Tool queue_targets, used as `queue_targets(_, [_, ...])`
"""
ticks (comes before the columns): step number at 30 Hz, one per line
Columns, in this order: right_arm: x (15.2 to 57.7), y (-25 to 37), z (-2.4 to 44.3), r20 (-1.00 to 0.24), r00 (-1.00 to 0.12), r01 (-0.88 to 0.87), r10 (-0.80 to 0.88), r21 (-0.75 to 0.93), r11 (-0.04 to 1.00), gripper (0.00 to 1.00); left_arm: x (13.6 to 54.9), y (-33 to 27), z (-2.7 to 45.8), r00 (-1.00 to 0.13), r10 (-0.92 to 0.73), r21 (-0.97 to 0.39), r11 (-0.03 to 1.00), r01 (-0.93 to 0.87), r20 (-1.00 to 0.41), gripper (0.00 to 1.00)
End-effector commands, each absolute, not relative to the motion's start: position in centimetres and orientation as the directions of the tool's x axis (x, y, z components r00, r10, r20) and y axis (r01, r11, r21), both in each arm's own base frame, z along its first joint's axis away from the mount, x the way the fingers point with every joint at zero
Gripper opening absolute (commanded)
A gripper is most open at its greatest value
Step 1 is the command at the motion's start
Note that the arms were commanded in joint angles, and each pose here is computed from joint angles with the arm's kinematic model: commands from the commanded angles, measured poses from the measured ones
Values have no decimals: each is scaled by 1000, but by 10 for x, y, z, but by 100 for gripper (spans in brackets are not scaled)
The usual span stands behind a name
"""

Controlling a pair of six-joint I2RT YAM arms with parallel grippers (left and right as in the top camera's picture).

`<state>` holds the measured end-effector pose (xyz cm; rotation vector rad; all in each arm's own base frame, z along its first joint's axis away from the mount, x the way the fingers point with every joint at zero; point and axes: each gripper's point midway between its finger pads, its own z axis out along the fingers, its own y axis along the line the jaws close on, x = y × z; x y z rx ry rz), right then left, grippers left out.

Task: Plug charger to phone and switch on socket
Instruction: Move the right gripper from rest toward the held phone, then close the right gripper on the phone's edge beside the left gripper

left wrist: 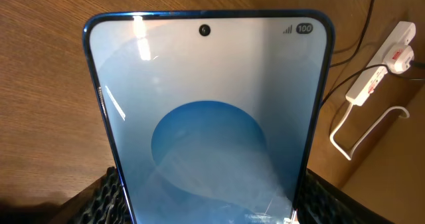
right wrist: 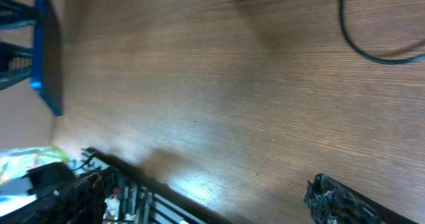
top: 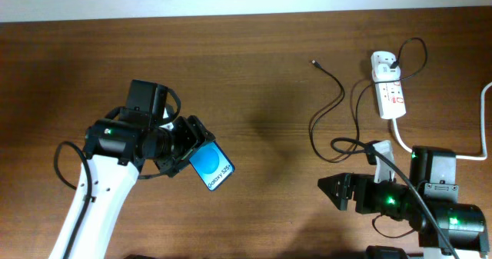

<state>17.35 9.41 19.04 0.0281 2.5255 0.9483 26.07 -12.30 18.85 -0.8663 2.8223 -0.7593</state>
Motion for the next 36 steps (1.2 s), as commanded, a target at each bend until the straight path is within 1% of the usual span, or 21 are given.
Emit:
queue_targets(1, [170, 110, 205, -461, -882, -269, 101, 667, 695, 98, 261, -124, 200, -842, -538, -521, 709, -475, 36, 32])
queue_targets(4, [161, 130, 221, -527, -849, -417, 47, 720, 554, 98, 262, -125, 200, -842, -538, -524, 708, -473, 33, 32])
queue_targets(10, [163, 138, 228, -567, -822, -477, 50, 735, 481, 98, 273, -127, 205, -809, -587, -553, 662, -505, 36, 31])
queue_targets(12, [166, 142, 235, -612, -789, -539, 54, 731, 419, 98, 279, -128, 208, -789, -613, -570, 635, -522, 41, 31])
queue_targets(14, [171, 143, 234, -648, -760, -578, 53, 710, 402, 98, 283, -129, 210, -769, -637, -582, 608, -541, 49, 31])
queue_targets(17, [178, 142, 234, -661, -749, -589, 56, 701, 403, 98, 288, -130, 213, -743, -666, -594, 572, -565, 65, 31])
queue_targets(19, [189, 141, 235, -688, -723, -615, 55, 678, 403, 98, 292, -131, 215, -709, -699, -604, 528, -597, 89, 31])
queue_targets(21, [202, 140, 236, -707, -705, -631, 57, 661, 406, 98, 295, -132, 217, -704, -705, -615, 518, -595, 87, 31])
queue_targets(25, [238, 135, 235, -685, -720, -592, 114, 691, 415, 98, 297, -132, 218, -704, -705, -622, 516, -589, 82, 31])
queue_targets(27, [253, 136, 232, -663, -737, -573, 130, 715, 400, 98, 298, -132, 219, -694, -714, -622, 504, -599, 91, 31])
queue_targets(29, [262, 150, 227, -656, -748, -587, 101, 724, 362, 98, 300, -132, 220, -673, -732, -627, 477, -616, 105, 31])
queue_targets(31, [260, 173, 221, -672, -740, -631, 35, 712, 309, 98, 307, -133, 224, -661, -744, -648, 458, -609, 96, 31])
queue_targets(35, [246, 224, 217, -731, -676, -734, -89, 657, 175, 98, 318, -135, 232, -631, -768, -681, 406, -609, 106, 31])
queue_targets(36, [247, 231, 215, -726, -682, -728, -92, 661, 181, 98, 319, -135, 233, -631, -769, -684, 406, -607, 103, 31])
